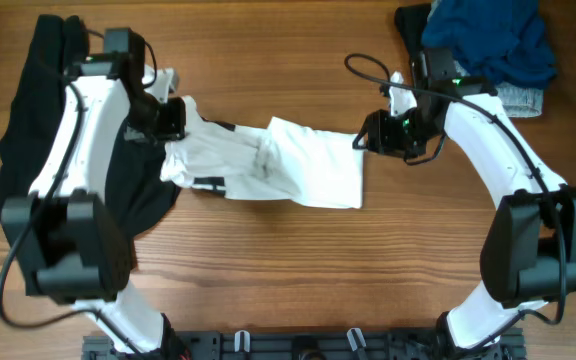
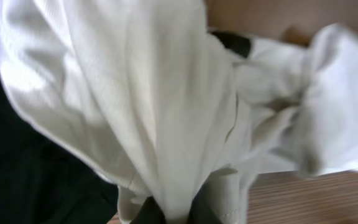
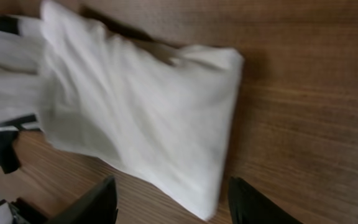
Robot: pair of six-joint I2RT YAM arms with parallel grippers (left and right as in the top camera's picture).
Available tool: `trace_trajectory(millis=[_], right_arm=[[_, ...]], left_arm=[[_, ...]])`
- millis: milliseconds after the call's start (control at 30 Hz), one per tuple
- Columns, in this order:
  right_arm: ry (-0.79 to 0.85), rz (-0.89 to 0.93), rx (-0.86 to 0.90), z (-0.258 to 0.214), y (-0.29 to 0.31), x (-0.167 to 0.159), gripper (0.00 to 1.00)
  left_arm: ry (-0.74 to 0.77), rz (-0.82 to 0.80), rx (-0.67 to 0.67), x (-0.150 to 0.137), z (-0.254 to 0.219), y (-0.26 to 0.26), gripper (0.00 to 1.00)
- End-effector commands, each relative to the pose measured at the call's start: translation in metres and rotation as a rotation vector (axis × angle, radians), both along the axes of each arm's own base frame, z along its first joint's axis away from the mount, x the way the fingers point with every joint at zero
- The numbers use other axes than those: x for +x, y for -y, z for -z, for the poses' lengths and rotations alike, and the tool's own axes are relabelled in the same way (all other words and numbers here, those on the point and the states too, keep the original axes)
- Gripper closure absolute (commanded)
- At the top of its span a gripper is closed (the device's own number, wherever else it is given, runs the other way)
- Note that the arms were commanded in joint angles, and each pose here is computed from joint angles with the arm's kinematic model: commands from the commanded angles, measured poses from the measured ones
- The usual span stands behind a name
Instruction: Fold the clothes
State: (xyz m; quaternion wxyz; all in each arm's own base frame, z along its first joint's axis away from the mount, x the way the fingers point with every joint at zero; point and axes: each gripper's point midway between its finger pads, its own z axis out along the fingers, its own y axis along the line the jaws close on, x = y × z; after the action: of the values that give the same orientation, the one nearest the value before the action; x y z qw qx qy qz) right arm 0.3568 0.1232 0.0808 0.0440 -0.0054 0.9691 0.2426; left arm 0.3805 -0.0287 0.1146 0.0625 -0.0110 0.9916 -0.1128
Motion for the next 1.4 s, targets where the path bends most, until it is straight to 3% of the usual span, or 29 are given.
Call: trace_trajectory(millis=[0,200,400,500,733,900,1000,1033,1067,1100,1233,1367], right_arm=[[-0.004,-0.016,0.07,0.005,-0.01,-0.013,0.59],[0.016,0.011,0.103,0.017,-0.014,-0.01,0.94],[0.11,0.011,0.226,-0.016,-0.019,0.015,0.96],[0.234,0.046,0.275,-0.068,0.005,0.038,0.96],[0.51,0.221,0.236,-0.17,0.088,0.055,0.96],[0.519,0.3,0.212,-0.179,0.12,0.046,0.96],[0.504,0.291,0.208,-0.174,0.12,0.044,0.96],[0.508,0.291,0.208,-0.175,0.12,0.045,0.96],[0.512,0.291,0.208,-0.176,0.12,0.045,0.96],[0.515,0.291,0.208,-0.176,0.12,0.046,0.96],[0.515,0.29,0.207,-0.176,0.12,0.046,0.96],[0.525,0.275,0.2,-0.176,0.12,0.046,0.91]], left_arm=[[0.099,-0.005,-0.054,0.001,-0.042,0.013,0.96],[0.106,0.125,-0.088,-0.005,-0.043,0.065,0.96],[0.159,0.361,-0.121,-0.02,-0.042,0.161,0.96],[0.126,0.471,-0.126,-0.037,-0.022,0.208,0.96],[0.071,0.562,-0.135,-0.06,0.015,0.264,0.96],[0.117,0.552,-0.175,-0.057,0.008,0.284,0.96],[0.11,0.573,-0.26,-0.062,0.001,0.297,0.78],[0.107,0.587,-0.294,-0.066,-0.002,0.304,0.53],[0.111,0.595,-0.299,-0.067,-0.003,0.307,0.16],[0.12,0.603,-0.301,-0.068,-0.003,0.31,0.0],[0.167,0.564,-0.327,-0.054,-0.019,0.311,0.0],[0.334,0.484,-0.387,-0.015,-0.098,0.292,0.0]])
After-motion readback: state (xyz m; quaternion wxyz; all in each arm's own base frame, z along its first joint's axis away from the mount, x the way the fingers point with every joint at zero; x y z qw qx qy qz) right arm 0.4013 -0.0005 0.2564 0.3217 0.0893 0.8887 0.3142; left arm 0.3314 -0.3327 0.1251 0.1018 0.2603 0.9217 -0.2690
